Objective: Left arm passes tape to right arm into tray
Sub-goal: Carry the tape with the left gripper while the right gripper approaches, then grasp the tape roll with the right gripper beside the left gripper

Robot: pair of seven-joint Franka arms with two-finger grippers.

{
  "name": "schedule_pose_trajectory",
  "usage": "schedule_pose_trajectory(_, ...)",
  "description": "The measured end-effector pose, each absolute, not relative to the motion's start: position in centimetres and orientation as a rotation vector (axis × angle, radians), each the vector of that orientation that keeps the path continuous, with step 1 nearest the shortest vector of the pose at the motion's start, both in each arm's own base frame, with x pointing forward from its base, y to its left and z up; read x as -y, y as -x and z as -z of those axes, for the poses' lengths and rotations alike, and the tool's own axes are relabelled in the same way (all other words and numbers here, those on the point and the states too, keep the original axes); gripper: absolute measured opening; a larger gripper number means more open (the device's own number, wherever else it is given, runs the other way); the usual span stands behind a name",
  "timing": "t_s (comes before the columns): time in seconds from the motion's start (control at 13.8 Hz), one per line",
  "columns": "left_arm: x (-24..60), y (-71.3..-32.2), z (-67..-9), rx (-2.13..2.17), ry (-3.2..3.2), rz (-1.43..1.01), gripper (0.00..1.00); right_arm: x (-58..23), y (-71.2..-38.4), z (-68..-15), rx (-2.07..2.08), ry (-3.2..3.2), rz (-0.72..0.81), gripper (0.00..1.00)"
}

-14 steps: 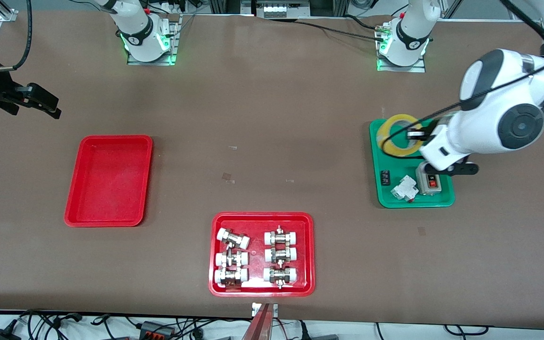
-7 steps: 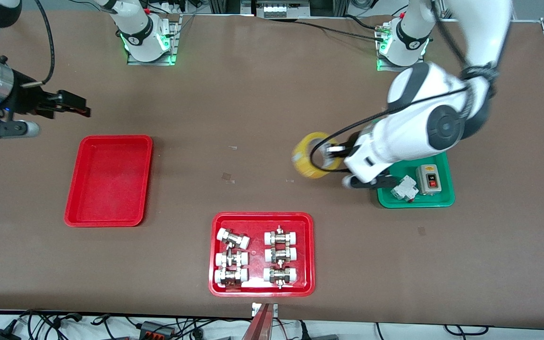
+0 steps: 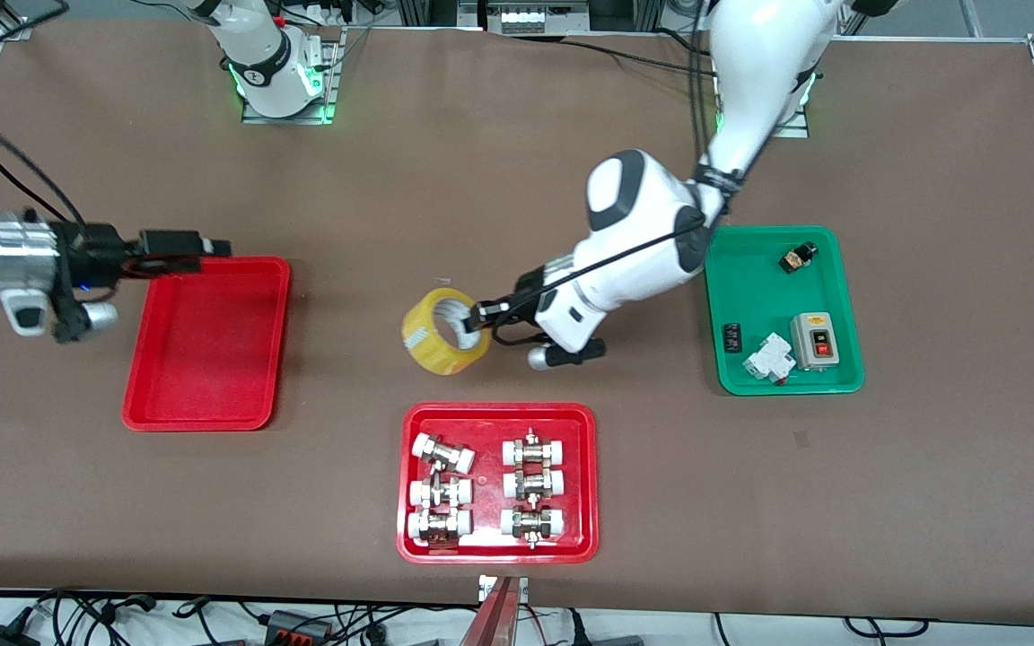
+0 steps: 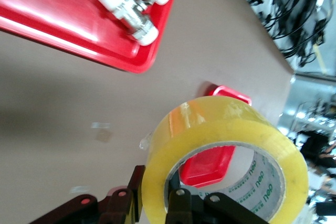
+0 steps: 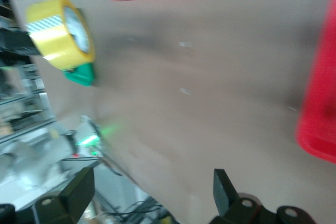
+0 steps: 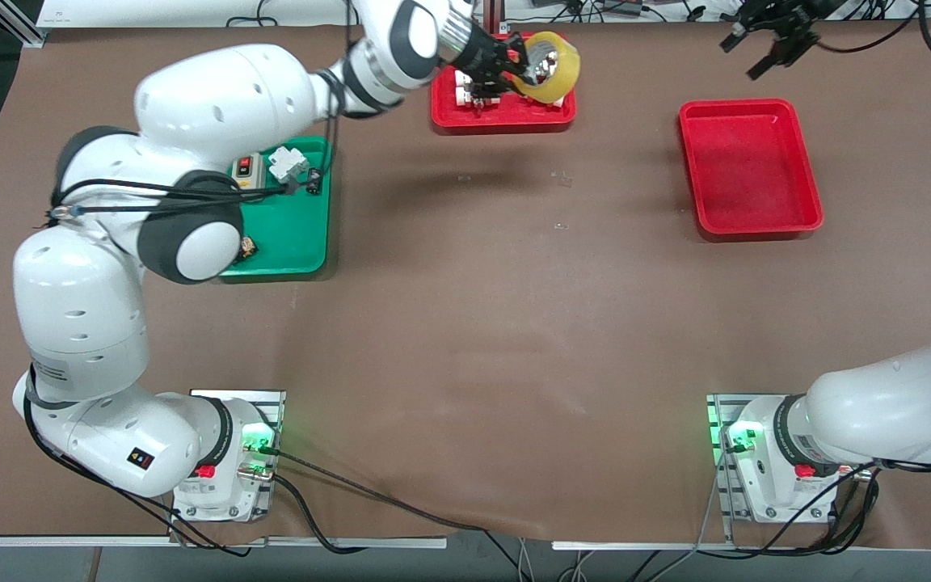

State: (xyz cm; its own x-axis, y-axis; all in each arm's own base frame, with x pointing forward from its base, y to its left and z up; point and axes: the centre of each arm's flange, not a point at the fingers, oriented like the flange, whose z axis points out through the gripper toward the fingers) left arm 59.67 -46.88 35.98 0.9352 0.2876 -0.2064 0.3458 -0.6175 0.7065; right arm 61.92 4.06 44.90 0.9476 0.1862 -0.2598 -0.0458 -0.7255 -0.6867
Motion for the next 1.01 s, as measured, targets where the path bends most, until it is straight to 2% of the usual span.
schedule_pose_trajectory(0.29, 49.8, -58.1, -35.8, -0.395, -2.267, 0.091, 0.22, -11.9, -64.2, -41.9, 0.148, 2.359, -0.292, 1.0)
schedule_pose_trajectory(0.58, 52.8, -56.1, -36.2, -0.332, -2.255, 0.007, 0.22, -19.5, -64.3, -41.6, 0.212, 2.397, -0.179, 1.0)
schedule_pose_trajectory(1.01, 53.3, -56.0, -34.7, -0.274, -2.272, -0.032, 0.22, -22.6, -63.9, -41.1, 0.24, 2.397, -0.156, 1.0)
